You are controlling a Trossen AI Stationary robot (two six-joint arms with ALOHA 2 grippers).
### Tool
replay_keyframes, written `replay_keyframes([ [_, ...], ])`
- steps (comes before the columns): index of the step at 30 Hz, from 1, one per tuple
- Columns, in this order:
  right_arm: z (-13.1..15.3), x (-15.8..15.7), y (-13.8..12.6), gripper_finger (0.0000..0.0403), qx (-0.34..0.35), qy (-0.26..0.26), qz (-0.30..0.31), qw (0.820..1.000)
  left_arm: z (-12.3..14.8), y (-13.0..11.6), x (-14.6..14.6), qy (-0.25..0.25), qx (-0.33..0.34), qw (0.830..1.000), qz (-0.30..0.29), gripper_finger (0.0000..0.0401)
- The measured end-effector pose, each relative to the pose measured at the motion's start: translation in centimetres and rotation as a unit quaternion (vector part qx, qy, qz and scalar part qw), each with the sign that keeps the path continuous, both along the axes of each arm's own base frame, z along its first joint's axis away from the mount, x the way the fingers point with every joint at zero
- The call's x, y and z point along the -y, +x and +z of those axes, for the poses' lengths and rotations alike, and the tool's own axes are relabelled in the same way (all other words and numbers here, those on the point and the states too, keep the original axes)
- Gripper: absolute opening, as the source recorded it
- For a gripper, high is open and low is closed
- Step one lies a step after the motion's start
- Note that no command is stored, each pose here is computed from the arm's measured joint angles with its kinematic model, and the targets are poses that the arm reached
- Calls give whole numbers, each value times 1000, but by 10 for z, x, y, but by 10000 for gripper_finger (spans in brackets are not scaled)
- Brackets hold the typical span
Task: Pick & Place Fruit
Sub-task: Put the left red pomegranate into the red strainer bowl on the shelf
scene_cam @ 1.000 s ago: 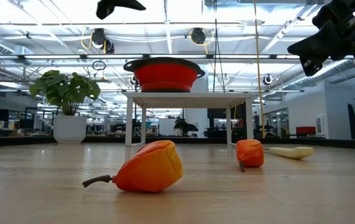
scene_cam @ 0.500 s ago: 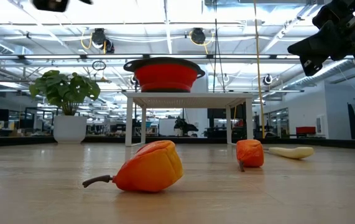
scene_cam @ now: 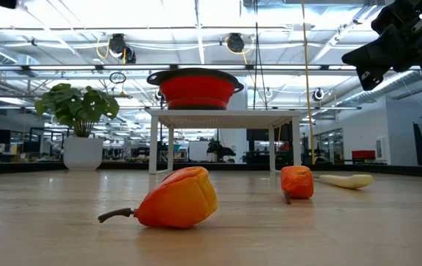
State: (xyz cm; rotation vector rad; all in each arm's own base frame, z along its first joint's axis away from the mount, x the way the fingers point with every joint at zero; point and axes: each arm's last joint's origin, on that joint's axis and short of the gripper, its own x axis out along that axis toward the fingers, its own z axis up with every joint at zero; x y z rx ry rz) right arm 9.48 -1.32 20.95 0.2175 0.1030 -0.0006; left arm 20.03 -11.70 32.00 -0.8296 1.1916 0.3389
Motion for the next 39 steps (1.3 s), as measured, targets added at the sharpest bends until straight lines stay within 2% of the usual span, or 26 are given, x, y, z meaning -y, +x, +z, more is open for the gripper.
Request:
replay_keyframes([
  [3, 0, 0, 0, 0, 0, 0, 0, 1000, -7, -4, 9, -2, -40, 999, -23, 3],
  [6, 0, 0, 0, 0, 0, 0, 0, 1000, -14, -6, 19, 2, -71, 996, -47, 13],
  [10, 0, 0, 0, 0, 0, 0, 0, 1000, -19, -10, 33, 0, -83, 994, -74, 23],
  [18, 0, 0, 0, 0, 0, 0, 0, 1000, -32, -20, 61, 21, -108, 985, -133, 15],
  [21, 0, 0, 0, 0, 0, 0, 0, 1000, -37, -23, 69, 27, -117, 982, -147, 26],
  [27, 0, 0, 0, 0, 0, 1, 0, 1000, -47, -28, 83, 39, -138, 978, -149, 94],
  [39, 0, 0, 0, 0, 0, 1, 0, 1000, -64, -38, 105, 43, -182, 980, -68, 301],
])
